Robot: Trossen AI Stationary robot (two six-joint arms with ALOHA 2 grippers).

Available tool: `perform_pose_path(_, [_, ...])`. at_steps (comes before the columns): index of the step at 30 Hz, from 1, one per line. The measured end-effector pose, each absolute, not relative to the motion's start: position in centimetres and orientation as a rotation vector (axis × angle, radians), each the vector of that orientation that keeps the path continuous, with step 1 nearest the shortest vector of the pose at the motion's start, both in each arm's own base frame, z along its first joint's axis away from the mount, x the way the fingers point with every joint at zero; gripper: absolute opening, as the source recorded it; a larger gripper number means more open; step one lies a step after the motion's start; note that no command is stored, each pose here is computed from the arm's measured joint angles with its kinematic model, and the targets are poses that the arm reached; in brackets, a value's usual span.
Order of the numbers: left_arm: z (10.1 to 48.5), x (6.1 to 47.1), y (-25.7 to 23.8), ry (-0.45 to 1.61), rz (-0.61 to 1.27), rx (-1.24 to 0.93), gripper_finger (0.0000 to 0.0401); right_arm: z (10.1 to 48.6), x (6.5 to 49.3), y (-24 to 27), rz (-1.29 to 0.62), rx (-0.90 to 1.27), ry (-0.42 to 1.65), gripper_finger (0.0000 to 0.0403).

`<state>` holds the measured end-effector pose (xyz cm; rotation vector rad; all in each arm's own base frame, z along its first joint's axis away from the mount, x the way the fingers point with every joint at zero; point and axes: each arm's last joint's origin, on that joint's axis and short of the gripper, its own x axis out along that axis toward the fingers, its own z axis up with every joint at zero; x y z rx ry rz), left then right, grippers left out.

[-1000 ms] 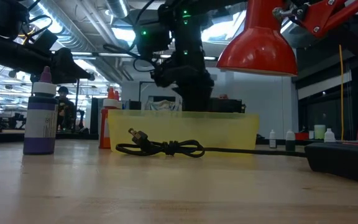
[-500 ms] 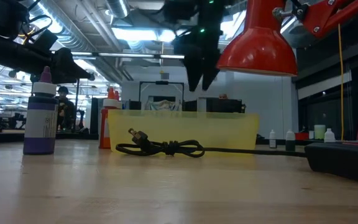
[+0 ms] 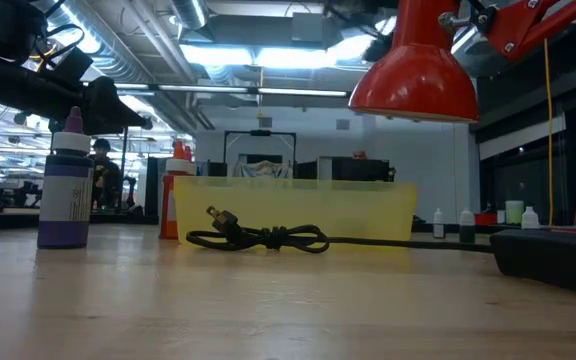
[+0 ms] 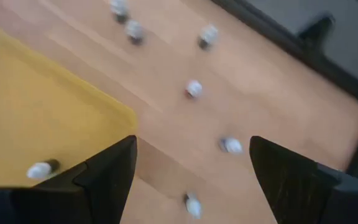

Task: Pick & Place food coloring
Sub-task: Put the bottom small brown food coloring bottle into the yellow container

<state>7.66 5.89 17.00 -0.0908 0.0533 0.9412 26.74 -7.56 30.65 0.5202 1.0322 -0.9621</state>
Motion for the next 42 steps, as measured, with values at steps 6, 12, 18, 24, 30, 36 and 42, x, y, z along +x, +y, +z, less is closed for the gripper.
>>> perform_pose_path(6, [17.0, 7.7, 5.9, 0.054, 0.942, -0.091, 0.0364, 29.3, 21.7, -6.4, -1.033, 0.681, 1.063, 0.0312])
perform_pose_path(12, [17.0, 7.7, 5.9, 0.053, 0.941, -0.091, 0.0363, 27.4, 18.1, -5.0, -1.028, 0.803, 1.144, 0.0312])
perform_pose_path(18, [17.0, 7.7, 5.9, 0.053, 0.942, -0.090, 0.0365, 26.5, 16.0, -3.2, -0.954, 0.830, 1.229, 0.0312])
perform_pose_path(24, [17.0, 7.7, 5.9, 0.053, 0.941, -0.091, 0.0363, 25.2, 15.1, -1.6, -0.874, 0.803, 1.311, 0.0312])
perform_pose_path(30, [17.0, 7.7, 5.9, 0.053, 0.941, -0.091, 0.0365, 23.8, 14.7, 0.0, -0.890, 0.829, 1.347, 0.0312])
perform_pose_path(36, [17.0, 7.7, 5.9, 0.053, 0.941, -0.091, 0.0364, 22.7, 14.6, 1.3, -0.918, 0.868, 1.328, 0.0312])
perform_pose_path(42, [17.0, 7.7, 5.9, 0.053, 0.941, -0.091, 0.0364, 22.1, 14.3, 2.5, -0.969, 0.912, 1.319, 0.0312])
